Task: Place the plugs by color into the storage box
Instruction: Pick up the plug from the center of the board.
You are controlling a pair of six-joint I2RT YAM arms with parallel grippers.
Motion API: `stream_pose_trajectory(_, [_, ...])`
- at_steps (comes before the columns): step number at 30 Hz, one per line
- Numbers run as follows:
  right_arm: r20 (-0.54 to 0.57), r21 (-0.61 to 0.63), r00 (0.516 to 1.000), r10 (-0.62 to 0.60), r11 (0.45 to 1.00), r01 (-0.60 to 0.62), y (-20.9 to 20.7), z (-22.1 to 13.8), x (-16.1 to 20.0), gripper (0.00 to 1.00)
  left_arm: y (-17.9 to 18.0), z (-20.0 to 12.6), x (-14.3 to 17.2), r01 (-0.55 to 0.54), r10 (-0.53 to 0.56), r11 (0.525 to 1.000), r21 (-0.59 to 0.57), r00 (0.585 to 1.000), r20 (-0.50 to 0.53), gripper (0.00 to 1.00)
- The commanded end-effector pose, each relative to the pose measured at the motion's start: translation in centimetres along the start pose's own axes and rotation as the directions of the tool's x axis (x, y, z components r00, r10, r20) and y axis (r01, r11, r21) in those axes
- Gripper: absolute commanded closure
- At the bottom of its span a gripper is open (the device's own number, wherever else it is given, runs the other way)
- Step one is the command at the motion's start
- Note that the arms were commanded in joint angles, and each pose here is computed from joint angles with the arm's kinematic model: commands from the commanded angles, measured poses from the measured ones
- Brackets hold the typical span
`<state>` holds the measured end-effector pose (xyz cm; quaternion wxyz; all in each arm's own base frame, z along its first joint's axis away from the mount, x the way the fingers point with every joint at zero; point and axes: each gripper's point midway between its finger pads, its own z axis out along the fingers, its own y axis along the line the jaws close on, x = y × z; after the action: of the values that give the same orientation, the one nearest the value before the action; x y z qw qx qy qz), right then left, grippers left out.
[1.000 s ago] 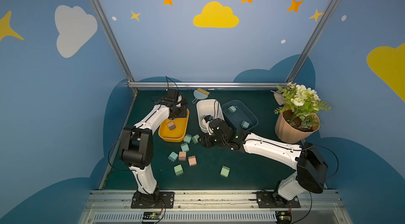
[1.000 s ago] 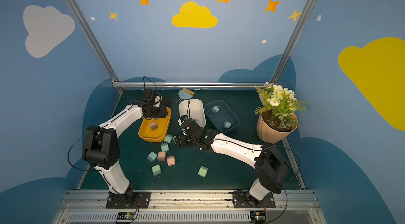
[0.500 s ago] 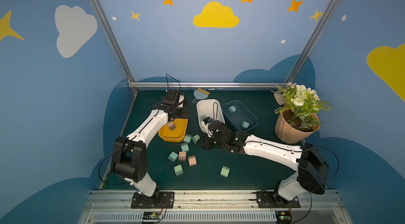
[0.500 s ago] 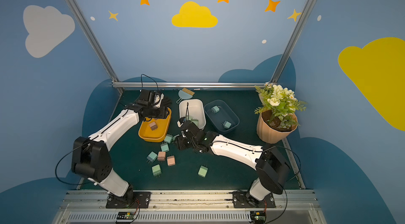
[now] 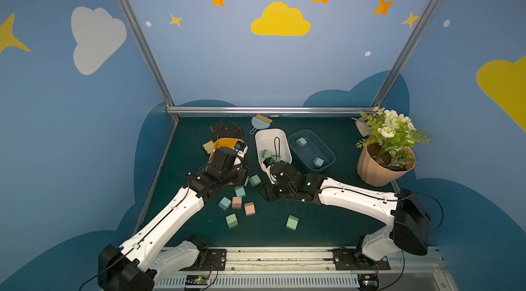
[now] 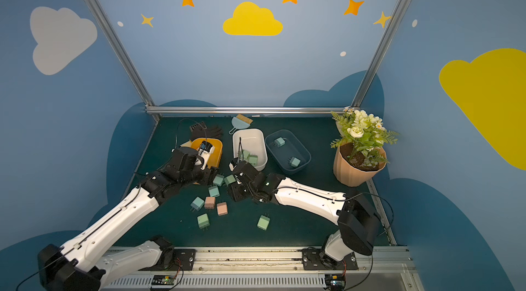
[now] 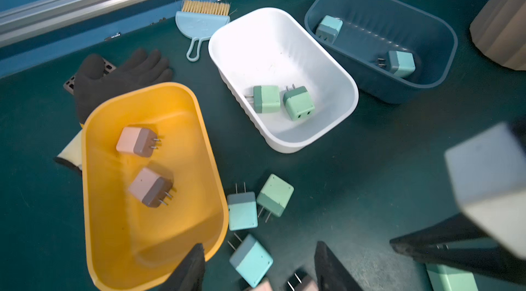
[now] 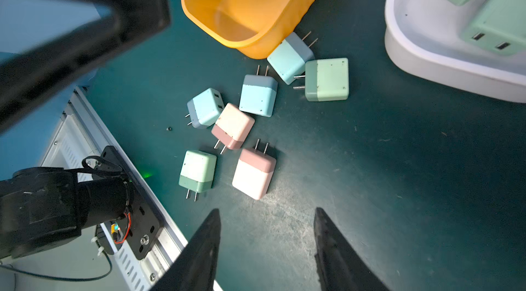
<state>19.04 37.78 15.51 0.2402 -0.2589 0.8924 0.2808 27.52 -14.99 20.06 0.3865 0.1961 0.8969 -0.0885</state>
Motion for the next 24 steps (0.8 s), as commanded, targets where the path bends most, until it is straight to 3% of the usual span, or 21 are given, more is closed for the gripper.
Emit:
stream_pose_trajectory(1, [-0.042, 0.039, 0.999, -0.012, 0.999, 0.013, -1.2, -1.1, 2.1, 0.47, -0.3, -0.8, 3.4, 0.035, -0.035, 0.999, -0.003, 0.995, -0.09, 0.38])
stream_pose_trajectory(7, [-0.108, 0.127, 0.994, 0.016, 0.992, -0.002, -4.4, -3.0, 6.4, 0.45, -3.9, -2.4, 5.4, -0.02, 0.029, 0.988, 0.15, 0.998, -0.06, 0.39])
stream_pose_trajectory(11, [-0.126, 0.172, 0.991, 0.047, 0.985, -0.025, -6.4, -4.6, 8.9, 0.41, -6.5, -2.9, 6.2, -0.12, 0.125, 0.958, 0.262, 0.992, -0.005, 0.39])
stream_pose_trajectory(16, [-0.148, 0.158, 0.987, 0.066, 0.986, -0.043, -7.2, -5.7, 11.3, 0.39, -11.6, -4.4, 8.3, -0.346, 0.366, 0.806, 0.48, 0.929, 0.055, 0.39])
stream_pose_trajectory(24, [-0.189, 0.168, 0.98, 0.065, 0.985, -0.033, -8.4, -5.4, 13.5, 0.38, -15.3, -4.5, 12.8, -0.594, 0.664, 0.546, 0.59, 0.737, 0.128, 0.37])
